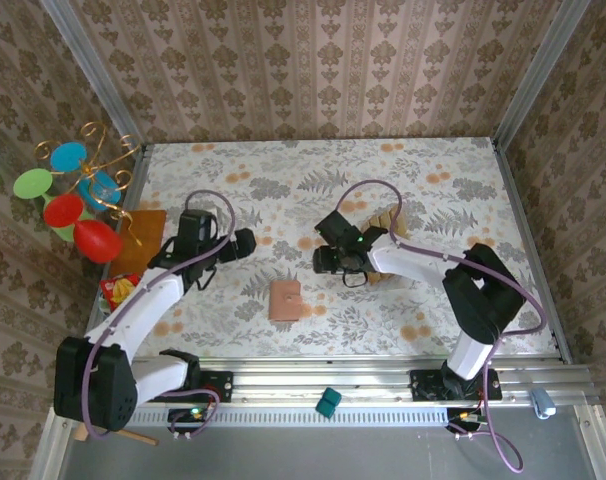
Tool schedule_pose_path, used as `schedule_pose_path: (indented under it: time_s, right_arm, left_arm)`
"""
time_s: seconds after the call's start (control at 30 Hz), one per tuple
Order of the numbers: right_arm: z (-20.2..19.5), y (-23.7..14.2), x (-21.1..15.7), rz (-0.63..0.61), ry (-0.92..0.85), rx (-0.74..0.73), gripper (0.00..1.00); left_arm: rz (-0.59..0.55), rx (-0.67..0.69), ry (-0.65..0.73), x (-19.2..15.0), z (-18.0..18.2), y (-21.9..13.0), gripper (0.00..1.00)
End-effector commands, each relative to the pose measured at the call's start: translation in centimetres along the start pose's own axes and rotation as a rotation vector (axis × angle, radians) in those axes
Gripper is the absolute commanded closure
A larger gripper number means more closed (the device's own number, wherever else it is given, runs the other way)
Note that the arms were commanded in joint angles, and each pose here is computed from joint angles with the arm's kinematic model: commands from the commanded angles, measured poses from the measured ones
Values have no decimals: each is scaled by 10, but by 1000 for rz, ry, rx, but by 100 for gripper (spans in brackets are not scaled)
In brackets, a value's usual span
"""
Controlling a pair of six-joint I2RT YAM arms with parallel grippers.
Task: Put the credit cards into the card holder
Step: Move the storage box to the center of the table, then pick up the card holder from the bottom-center of the table.
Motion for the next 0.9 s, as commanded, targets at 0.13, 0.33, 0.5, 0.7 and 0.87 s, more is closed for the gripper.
schedule_pose_path:
  time_s: [0.13,0.33,0.5,0.7,0.87]
  right_arm:
    - [56,-3,-26,51,9,205,27]
    - [56,9,-48,46,118,277,34]
    - [58,11,-58,47,149,322,40]
    - [68,19,-63,60,192,399,45]
    - [81,27,-61,68,217,464,46]
  left_arm:
    - [115,-82,-86,-48,-7,-5,0]
    - [156,-177,-157,-75,-22,1,0]
    - [168,-228,-194,-89,-31,5,0]
    - [154,-243,-207,-93,-34,9,0]
    - [150,-238,-209,-97,-31,11,0]
Point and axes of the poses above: each hand's point on the last joint's axis, 136 mm out from that joint toward the fingers, its own y axis out along the fingers, its own z axis along the line the jaws close on, x = y × z, the point moved 1 cm from there along -y, back along the fingers, and after that the axes turned 12 degrees about -y, right-handed, at the moved point
